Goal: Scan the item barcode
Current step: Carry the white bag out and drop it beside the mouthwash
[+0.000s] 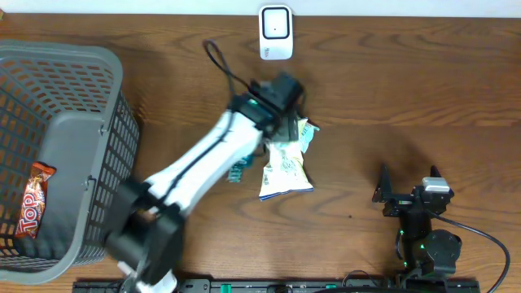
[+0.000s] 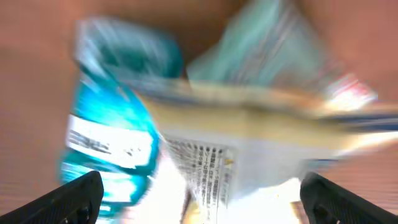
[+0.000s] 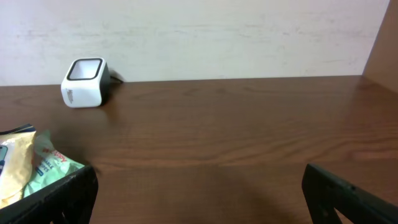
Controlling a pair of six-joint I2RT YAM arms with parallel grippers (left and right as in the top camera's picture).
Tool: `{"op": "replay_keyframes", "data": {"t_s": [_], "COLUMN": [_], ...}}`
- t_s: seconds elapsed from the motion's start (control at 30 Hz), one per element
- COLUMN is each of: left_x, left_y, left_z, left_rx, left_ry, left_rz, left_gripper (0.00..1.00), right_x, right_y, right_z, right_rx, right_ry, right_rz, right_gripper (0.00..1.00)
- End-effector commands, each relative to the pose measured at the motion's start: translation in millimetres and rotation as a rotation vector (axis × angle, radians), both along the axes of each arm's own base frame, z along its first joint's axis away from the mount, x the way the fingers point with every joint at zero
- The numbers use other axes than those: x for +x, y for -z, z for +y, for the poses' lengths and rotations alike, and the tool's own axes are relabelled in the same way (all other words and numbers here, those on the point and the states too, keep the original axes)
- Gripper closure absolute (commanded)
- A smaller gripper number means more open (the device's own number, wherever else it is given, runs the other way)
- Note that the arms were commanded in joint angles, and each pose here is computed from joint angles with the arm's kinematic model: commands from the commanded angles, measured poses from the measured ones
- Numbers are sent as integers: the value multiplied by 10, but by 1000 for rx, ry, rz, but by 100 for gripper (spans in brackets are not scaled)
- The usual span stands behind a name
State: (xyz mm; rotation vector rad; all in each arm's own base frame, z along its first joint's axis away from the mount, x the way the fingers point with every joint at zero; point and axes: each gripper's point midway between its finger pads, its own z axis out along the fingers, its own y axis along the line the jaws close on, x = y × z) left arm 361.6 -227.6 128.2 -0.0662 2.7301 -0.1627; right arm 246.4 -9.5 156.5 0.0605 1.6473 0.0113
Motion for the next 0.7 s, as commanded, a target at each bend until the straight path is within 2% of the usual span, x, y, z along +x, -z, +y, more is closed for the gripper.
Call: {"op": "replay_keyframes", "data": {"t_s": [0.0,0.13,0.23,0.33,0.43,0.67], "left_x": [260,302,216,-35,-330,-1026], "left_y": [-1060,-1763,-2101,-2223,-2132,-1437], "left_z": [388,1010,1773,2474,3054,4025], "left_rx": [2,23,116,217,288,287], "left_ry": [15,-31,-227,-408,-574,-1057], "left_rz": [-273,-442,-525,-520,-436,-190], "left_gripper": [1,2,2,2,2,2], "right_x": [-1,-1,-1,-1,-1,-1], "right_y": [7,7,7,7,7,7], "right_z": [14,14,14,14,14,14], "right_rx": [10,10,10,10,10,10], "right_ry": [-6,-6,-6,-6,-6,-6], "right_rz": [1,1,1,1,1,1], "right_gripper": [1,1,1,1,1,1]}}
